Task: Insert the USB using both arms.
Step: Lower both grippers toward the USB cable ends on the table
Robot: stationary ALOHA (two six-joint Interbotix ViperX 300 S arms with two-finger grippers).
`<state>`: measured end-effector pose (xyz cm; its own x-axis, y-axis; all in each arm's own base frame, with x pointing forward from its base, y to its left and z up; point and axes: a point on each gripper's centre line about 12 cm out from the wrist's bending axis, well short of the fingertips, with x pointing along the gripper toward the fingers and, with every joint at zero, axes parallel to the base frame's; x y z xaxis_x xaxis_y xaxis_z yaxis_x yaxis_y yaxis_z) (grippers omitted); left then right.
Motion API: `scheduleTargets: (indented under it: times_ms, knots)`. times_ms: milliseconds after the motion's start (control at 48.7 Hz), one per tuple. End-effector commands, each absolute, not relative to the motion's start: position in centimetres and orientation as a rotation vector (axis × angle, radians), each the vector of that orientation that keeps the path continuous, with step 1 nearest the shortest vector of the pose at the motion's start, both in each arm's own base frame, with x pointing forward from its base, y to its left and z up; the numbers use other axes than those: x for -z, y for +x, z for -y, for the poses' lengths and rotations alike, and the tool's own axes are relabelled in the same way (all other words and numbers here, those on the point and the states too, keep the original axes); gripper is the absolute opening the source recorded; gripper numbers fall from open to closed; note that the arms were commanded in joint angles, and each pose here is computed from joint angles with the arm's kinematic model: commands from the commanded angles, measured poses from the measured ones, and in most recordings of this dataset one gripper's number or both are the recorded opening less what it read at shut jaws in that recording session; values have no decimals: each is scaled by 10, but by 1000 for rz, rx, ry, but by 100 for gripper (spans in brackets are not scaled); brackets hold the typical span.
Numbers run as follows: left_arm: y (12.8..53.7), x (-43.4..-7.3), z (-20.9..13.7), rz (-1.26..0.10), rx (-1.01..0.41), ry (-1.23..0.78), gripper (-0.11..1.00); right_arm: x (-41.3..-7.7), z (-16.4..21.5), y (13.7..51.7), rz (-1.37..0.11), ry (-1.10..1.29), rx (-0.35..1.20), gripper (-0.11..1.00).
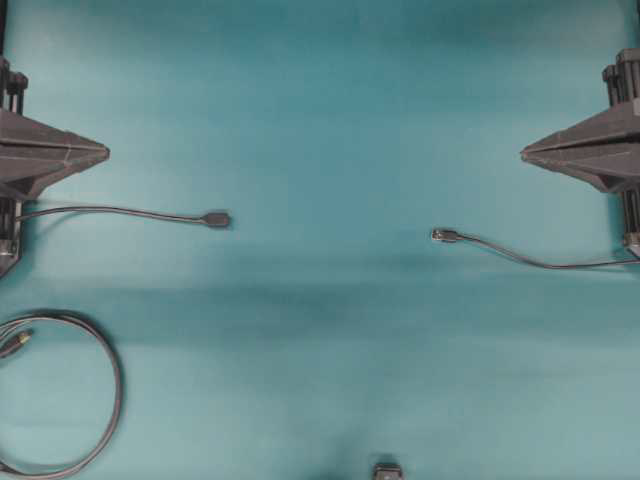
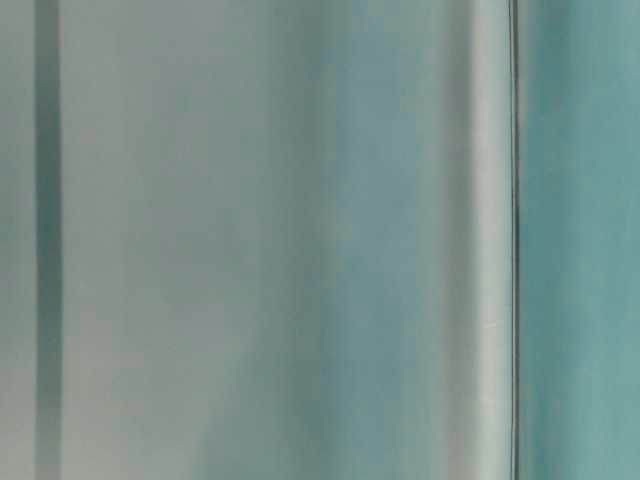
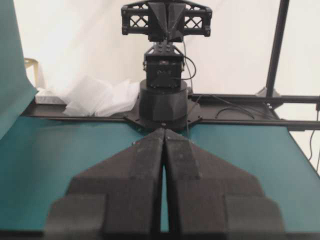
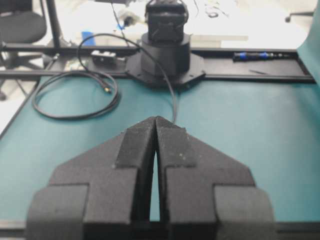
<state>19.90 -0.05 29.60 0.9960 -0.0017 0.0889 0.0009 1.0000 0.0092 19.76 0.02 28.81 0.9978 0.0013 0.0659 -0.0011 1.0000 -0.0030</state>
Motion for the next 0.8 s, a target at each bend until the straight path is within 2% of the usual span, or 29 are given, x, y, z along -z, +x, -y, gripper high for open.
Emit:
scheduleTargets:
  times_ms: [0, 164, 390, 534, 781]
  knots:
    - [202, -296, 2, 78, 11, -16, 3, -293, -1, 200, 77, -7, -8, 0]
    - [208, -294, 7, -2, 32, -6, 3, -289, -2, 201, 46, -10, -9, 0]
    - [227, -279, 12, -236, 52, 17, 3, -291, -2, 206, -21, -11, -8, 0]
    - [234, -268, 12, -297, 47, -15, 3, -284, -2, 222, -137, 3, -7, 0]
    - [243, -251, 4, -372, -15, -163, 3, -252, -2, 248, -302, 11, -7, 0]
